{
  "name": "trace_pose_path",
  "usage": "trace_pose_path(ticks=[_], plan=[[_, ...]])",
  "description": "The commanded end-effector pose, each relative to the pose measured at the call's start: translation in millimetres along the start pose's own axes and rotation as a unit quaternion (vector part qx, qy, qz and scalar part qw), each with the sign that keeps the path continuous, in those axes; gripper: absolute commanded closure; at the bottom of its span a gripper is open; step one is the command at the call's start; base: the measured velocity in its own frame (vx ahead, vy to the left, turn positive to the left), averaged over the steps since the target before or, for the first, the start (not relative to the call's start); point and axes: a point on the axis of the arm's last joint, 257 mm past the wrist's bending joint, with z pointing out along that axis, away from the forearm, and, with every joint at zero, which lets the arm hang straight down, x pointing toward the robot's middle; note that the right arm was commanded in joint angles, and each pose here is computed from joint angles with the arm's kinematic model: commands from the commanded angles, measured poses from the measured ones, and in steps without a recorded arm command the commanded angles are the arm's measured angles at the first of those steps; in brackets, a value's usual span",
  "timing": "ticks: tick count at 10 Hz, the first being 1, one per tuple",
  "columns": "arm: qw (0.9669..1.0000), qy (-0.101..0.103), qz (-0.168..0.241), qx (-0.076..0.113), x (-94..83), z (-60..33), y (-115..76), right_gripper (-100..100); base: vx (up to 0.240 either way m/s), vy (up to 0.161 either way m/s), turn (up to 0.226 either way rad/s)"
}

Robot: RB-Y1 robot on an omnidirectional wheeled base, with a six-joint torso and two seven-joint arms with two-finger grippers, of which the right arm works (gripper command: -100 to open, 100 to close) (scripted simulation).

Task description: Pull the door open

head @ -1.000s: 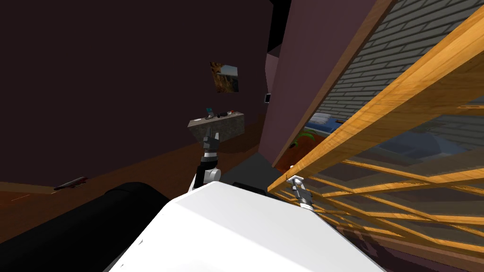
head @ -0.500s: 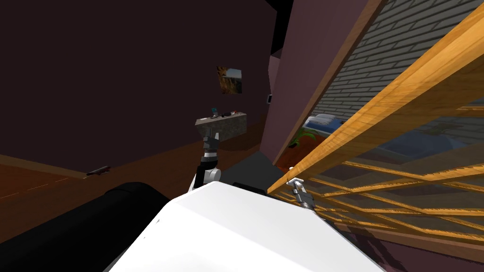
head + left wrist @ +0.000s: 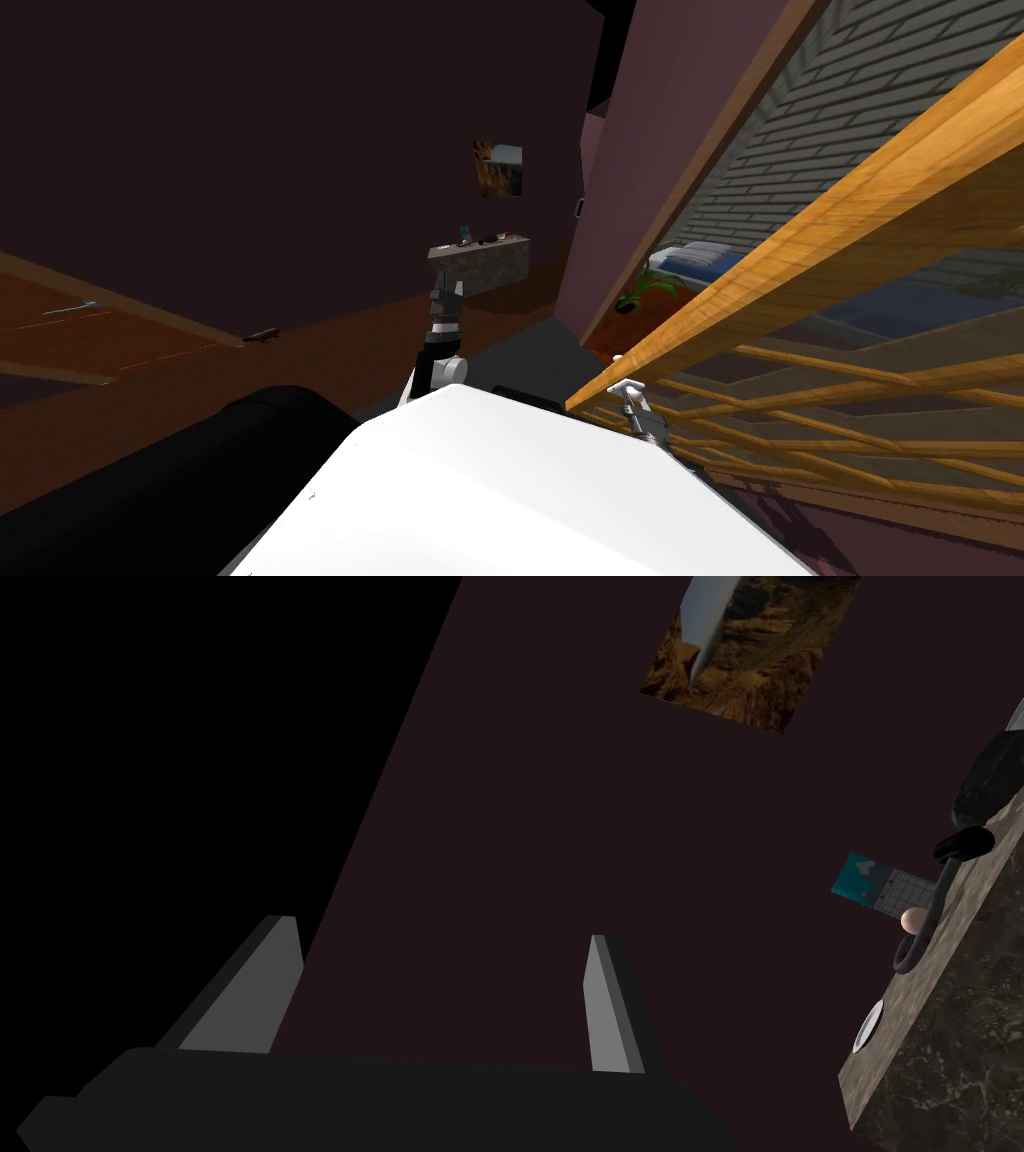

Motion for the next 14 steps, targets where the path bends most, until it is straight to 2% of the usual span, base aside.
trace_pose_path(ticks=[1, 5, 6, 7, 10, 11, 14], plan=[[1.0000, 0.002, 0.002, 0.008, 1.0, -4.0, -2.4, 100, -0.215, -0.032, 0.119], [0.9997, 0.003, 0.002, 0.023, 2.3, -11.2, -2.4, 100, -0.191, -0.045, 0.107], [0.9998, 0.000, 0.001, 0.020, 0.6, -10.5, -1.9, 100, -0.080, -0.026, 0.029], [0.9997, -0.003, 0.001, 0.023, -3.1, -22.6, -1.0, 100, -0.047, -0.011, 0.088], [0.9996, -0.001, 0.000, 0.028, -4.7, -46.3, 2.3, 100, -0.074, -0.030, 0.099], [0.9996, -0.001, 0.000, 0.028, -4.7, -46.3, 2.3, 100, -0.047, -0.016, 0.021], [0.9993, -0.001, -0.001, 0.037, -5.0, -76.2, 5.1, 100, -0.076, -0.027, 0.100]])
